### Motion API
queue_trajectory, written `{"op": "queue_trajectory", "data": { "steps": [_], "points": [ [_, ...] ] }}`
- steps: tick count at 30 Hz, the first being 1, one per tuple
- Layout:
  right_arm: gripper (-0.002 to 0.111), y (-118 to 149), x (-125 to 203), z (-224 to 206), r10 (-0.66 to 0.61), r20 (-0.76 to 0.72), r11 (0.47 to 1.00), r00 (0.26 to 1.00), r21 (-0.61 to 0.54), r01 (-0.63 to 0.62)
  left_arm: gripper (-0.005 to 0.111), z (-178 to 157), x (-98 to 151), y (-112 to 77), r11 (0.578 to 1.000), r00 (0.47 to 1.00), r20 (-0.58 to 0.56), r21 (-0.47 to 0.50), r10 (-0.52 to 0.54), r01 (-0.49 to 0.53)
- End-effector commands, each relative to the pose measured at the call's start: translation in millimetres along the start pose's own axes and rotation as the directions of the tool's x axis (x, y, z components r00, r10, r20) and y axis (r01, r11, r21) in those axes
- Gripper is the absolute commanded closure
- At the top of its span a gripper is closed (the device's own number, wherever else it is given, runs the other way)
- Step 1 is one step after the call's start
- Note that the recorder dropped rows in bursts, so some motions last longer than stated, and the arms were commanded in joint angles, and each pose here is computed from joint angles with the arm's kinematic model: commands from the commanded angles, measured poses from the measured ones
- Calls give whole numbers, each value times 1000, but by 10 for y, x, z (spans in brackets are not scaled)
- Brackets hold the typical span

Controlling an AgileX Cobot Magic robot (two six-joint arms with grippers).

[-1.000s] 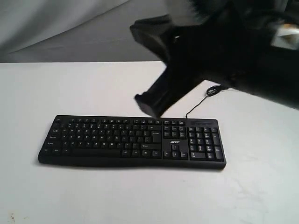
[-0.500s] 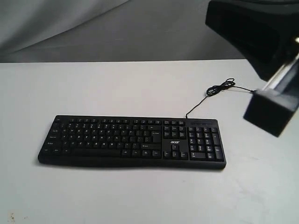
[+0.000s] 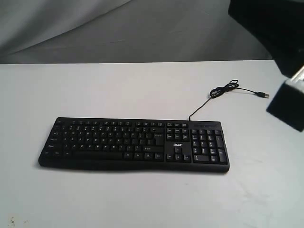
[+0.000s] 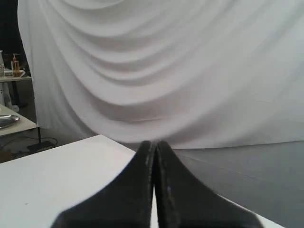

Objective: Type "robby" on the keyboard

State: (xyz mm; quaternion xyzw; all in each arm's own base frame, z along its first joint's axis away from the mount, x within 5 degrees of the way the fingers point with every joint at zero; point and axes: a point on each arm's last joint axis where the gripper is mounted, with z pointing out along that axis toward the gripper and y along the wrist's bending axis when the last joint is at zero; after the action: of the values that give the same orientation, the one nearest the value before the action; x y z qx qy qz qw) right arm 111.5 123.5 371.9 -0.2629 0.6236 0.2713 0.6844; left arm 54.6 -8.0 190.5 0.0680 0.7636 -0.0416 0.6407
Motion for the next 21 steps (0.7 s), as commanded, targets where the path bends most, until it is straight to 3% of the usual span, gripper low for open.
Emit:
{"op": "queue_trajectory", "data": {
  "steps": [1, 6, 13, 16, 21],
  "points": [
    [108, -188, 202, -34, 72, -36, 989, 997, 136, -67, 107, 1, 8, -3, 1000, 1000, 5, 5, 3, -3],
    [108, -504, 574, -306, 145, -108, 936, 984, 337, -101, 107, 1, 8, -3, 1000, 1000, 5, 5, 3, -3],
    [108, -707, 968, -832, 144, -71, 800, 987, 595, -74, 107, 1, 8, -3, 1000, 1000, 5, 5, 3, -3],
    [108, -715, 1143, -996, 136, -72, 750, 988, 659, -55, 107, 1, 8, -3, 1000, 1000, 5, 5, 3, -3],
    [108, -638, 1442, -1212, 78, -85, 720, 993, 694, 3, 107, 1, 8, -3, 1000, 1000, 5, 5, 3, -3]
  ]
}}
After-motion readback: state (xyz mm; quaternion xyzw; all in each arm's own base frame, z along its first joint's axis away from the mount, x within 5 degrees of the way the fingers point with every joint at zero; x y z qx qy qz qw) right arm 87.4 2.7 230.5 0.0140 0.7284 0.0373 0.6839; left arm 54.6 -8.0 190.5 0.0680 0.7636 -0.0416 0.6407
